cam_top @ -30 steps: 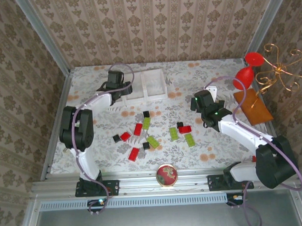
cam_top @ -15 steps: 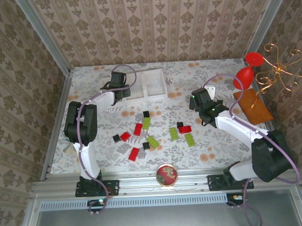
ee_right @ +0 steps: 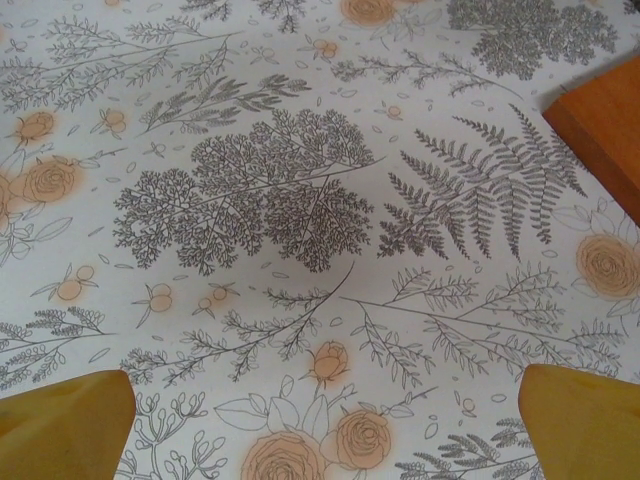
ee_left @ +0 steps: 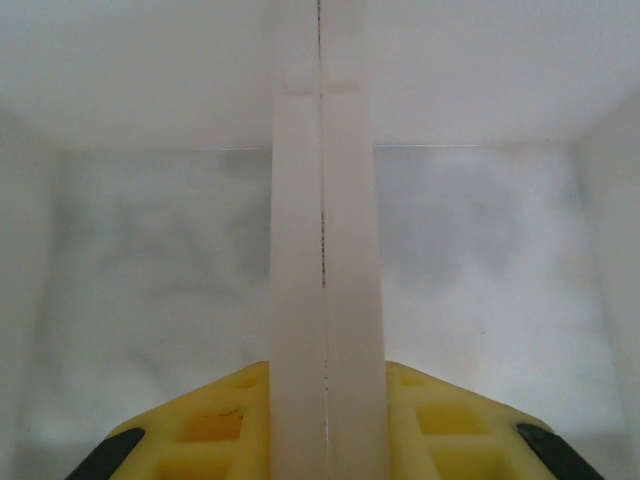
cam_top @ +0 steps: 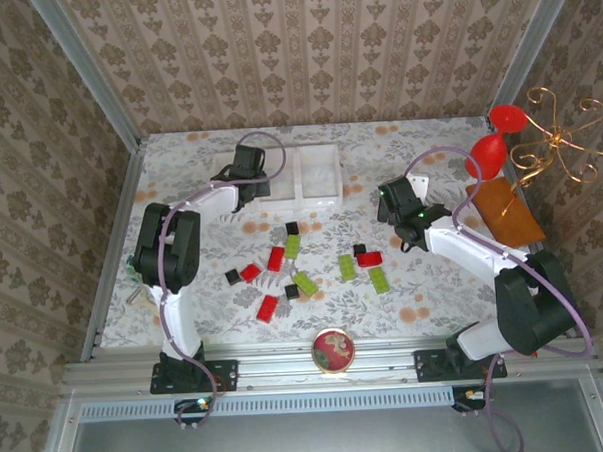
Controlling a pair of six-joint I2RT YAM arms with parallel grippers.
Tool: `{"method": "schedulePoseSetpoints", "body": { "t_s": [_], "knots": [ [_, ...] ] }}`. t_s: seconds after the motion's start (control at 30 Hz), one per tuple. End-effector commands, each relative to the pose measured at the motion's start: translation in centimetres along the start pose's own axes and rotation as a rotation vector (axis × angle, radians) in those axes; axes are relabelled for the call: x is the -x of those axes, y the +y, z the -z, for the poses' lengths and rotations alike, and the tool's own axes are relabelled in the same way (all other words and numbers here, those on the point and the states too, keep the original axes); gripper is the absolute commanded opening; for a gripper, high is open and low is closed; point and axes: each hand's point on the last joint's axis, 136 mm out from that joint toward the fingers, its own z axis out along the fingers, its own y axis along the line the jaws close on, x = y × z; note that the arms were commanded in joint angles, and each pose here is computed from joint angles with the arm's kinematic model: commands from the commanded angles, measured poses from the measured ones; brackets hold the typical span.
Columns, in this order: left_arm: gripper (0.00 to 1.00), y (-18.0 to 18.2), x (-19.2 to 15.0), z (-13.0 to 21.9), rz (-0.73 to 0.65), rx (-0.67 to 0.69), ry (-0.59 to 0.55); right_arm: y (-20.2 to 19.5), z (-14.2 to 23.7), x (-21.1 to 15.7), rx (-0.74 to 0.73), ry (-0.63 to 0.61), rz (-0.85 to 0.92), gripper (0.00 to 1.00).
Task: Sort the legos into containers by color
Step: Move the container to the top-center of the table.
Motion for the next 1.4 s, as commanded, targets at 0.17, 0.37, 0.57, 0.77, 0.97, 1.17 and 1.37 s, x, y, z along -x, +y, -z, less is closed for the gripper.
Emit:
{"method": "schedulePoseSetpoints", "body": {
  "t_s": [0.17,0.37,0.57,0.77,0.97,1.17,1.37],
  "knots": [
    [0.2,-4.4,-2.9,1.2,0.048,-0.04,0.045,-1.4,1.2,-1.1,-0.053,0.042,-0.039,1.0],
    [0.2,-8.3,-4.0,2.2,0.069,-0.064,0.045,-2.3,2.3,-1.6,-0.047,0.054,-0.065,1.0],
    [0.2,-11.2,-5.0,2.5,0.053,-0.076,0.048,-3.2,3.2,-2.5,-0.038,0.067,-0.074,1.0],
    [0.21,-11.9,-5.4,2.2,0.109,-0.068,0.038,-3.3,3.7,-3.2,-0.006,0.087,-0.092,1.0],
    [0.21,-12.8,-4.6,1.2,0.134,-0.067,0.026,-2.9,3.8,-4.1,0.027,0.116,-0.099,1.0],
    [0.24,-13.4,-4.3,1.1,0.102,-0.073,0.031,-3.2,3.9,-4.8,0.022,0.147,-0.091,1.0],
    [0.41,-13.6,-3.8,1.9,0.051,-0.087,0.025,-3.1,4.0,-4.8,0.028,0.145,-0.096,1.0]
  ]
}}
